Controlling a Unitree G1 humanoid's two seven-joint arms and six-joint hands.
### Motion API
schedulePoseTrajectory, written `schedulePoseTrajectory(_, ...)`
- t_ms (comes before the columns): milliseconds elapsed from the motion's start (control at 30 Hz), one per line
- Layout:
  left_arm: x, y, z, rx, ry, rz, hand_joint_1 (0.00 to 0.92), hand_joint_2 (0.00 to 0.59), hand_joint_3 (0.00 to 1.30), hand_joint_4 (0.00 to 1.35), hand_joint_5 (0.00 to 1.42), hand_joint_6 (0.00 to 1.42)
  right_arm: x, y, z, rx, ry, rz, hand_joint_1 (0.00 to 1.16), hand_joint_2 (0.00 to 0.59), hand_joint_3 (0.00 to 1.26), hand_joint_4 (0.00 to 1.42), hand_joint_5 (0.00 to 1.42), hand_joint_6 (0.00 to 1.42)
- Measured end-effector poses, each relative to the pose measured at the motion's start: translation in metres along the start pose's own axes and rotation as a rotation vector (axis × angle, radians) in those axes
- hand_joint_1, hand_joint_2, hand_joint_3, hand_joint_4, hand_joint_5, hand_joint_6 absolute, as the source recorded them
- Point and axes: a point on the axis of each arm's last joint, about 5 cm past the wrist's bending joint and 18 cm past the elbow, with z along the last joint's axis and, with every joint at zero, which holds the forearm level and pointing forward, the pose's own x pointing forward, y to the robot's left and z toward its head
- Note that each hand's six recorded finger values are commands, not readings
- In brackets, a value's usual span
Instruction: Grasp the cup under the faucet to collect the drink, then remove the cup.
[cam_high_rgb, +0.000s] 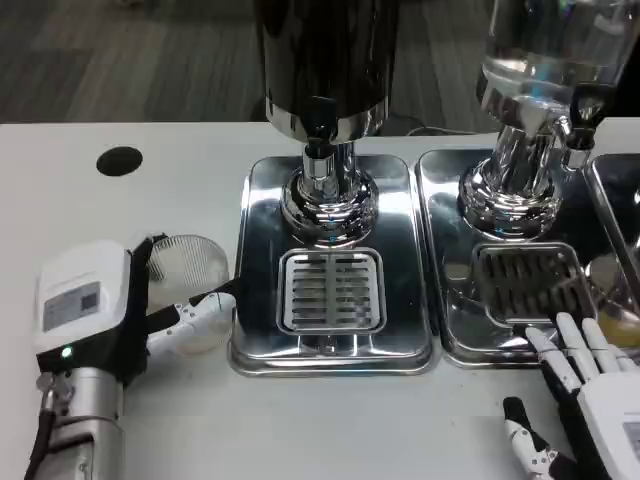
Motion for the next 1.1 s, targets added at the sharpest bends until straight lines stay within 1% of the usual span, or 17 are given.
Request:
schedulePoseTrajectory(133,0.0000,0.0001,0.0002,0.000,0.001,0.002,0.129,0.073,0.71,0.64,0.93,1.19,0.0015,0.0002,-0.0005,0.010,0.001,-0.001,0.19,0.433,0.16,0.00,0.02,0.18)
schedulePoseTrajectory(267,-0.0004,0.0006,0.0012,0.003,0.007,0.006,0.182,0.081,0.73,0.64,0.94,1.23,0.0025,0.0001,-0.0002,0.017,-0.004,-0.004,0.19,0.433,0.17,0.00,0.02,0.19)
schedulePoseTrajectory(333,-0.0008,0.0008,0.0022,0.009,0.012,0.008,0.250,0.083,0.72,0.64,0.95,1.24,0.0029,0.0000,0.0000,0.019,-0.006,-0.005,0.19,0.433,0.18,0.00,0.04,0.20)
schedulePoseTrajectory(400,-0.0010,0.0007,0.0029,0.010,0.015,0.008,0.298,0.079,0.72,0.64,0.95,1.25,0.0032,0.0000,0.0000,0.020,-0.007,-0.006,0.19,0.433,0.18,0.00,0.04,0.20)
schedulePoseTrajectory(467,-0.0013,0.0005,0.0043,0.011,0.017,0.008,0.351,0.064,0.73,0.65,0.95,1.28,0.0032,0.0000,0.0000,0.022,-0.007,-0.005,0.19,0.433,0.19,0.00,0.04,0.20)
schedulePoseTrajectory(533,-0.0014,0.0004,0.0050,0.012,0.019,0.008,0.438,0.038,0.75,0.67,0.97,1.31,0.0032,0.0001,0.0000,0.023,-0.007,-0.005,0.19,0.440,0.19,0.00,0.04,0.20)
schedulePoseTrajectory(700,-0.0020,0.0005,0.0064,0.016,0.026,0.010,0.530,0.012,0.78,0.70,0.97,1.34,0.0029,0.0001,0.0002,0.027,-0.011,-0.004,0.19,0.449,0.20,0.00,0.05,0.22)
schedulePoseTrajectory(800,-0.0023,0.0010,0.0069,0.016,0.029,0.014,0.558,0.001,0.80,0.71,0.96,1.33,0.0028,0.0001,0.0003,0.031,-0.013,-0.005,0.19,0.450,0.21,0.00,0.06,0.22)
schedulePoseTrajectory(867,-0.0024,0.0013,0.0070,0.017,0.032,0.015,0.581,0.000,0.83,0.71,0.96,1.33,0.0028,0.0001,0.0004,0.035,-0.016,-0.004,0.19,0.452,0.21,0.00,0.06,0.22)
schedulePoseTrajectory(933,-0.0024,0.0016,0.0072,0.018,0.036,0.024,0.627,0.000,0.85,0.72,0.94,1.33,0.0027,0.0002,0.0005,0.037,-0.018,-0.004,0.19,0.453,0.21,0.00,0.06,0.23)
schedulePoseTrajectory(1067,-0.0036,0.0015,0.0072,0.020,0.040,0.025,0.725,0.009,0.86,0.73,0.92,1.31,0.0019,0.0011,-0.0002,0.042,-0.016,0.003,0.18,0.456,0.21,0.00,0.07,0.24)
schedulePoseTrajectory(1100,-0.0038,0.0015,0.0072,0.021,0.041,0.025,0.737,0.011,0.86,0.73,0.91,1.30,0.0017,0.0014,-0.0004,0.043,-0.016,0.004,0.18,0.456,0.22,0.00,0.07,0.24)
